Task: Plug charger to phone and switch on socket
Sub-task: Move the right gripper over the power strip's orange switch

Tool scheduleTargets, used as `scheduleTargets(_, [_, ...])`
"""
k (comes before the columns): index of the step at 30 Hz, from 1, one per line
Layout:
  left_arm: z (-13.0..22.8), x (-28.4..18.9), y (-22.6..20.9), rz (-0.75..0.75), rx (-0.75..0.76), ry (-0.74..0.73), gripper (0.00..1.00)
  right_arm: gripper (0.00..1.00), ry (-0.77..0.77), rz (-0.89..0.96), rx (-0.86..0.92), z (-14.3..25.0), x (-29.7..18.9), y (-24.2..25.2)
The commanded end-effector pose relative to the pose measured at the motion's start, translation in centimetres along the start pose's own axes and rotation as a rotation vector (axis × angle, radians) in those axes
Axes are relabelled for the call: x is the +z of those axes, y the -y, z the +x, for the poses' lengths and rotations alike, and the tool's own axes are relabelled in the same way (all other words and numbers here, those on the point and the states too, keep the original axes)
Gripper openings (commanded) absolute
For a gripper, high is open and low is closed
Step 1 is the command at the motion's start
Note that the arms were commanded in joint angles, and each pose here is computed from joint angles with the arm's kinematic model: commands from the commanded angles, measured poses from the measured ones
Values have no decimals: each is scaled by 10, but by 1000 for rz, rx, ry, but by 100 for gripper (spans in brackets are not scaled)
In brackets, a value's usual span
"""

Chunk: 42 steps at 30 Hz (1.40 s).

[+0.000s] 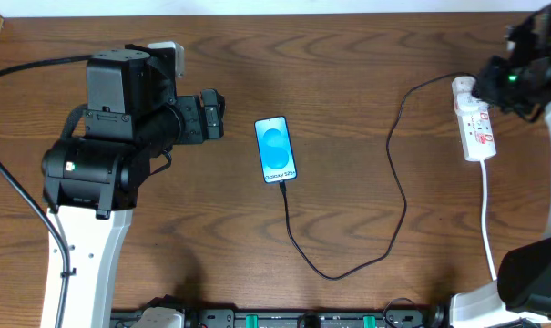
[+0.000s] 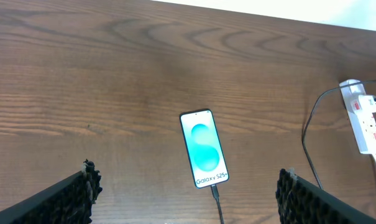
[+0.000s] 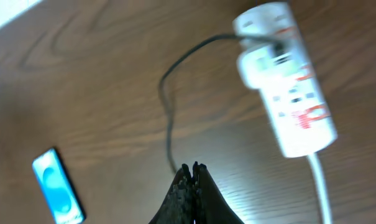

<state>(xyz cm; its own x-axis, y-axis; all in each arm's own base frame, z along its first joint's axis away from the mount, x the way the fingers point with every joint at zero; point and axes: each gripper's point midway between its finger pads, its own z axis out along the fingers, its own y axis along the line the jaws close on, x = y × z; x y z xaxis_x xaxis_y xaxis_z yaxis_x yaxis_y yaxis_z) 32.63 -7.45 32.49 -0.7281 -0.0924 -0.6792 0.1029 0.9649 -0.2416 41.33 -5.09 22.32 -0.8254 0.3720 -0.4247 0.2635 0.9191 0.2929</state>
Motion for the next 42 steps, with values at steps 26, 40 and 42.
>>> scheduleTargets(26, [1, 0, -3, -16, -7, -2, 93, 1, -154, 19, 211, 2, 147, 139])
scheduleTargets(40, [1, 0, -3, -16, -7, -2, 93, 1, -99, 16, 181, -11, 165, 145])
scheduleTargets(42, [1, 0, -3, -15, -7, -2, 93, 1, -116, 15, 187, -6, 173, 147])
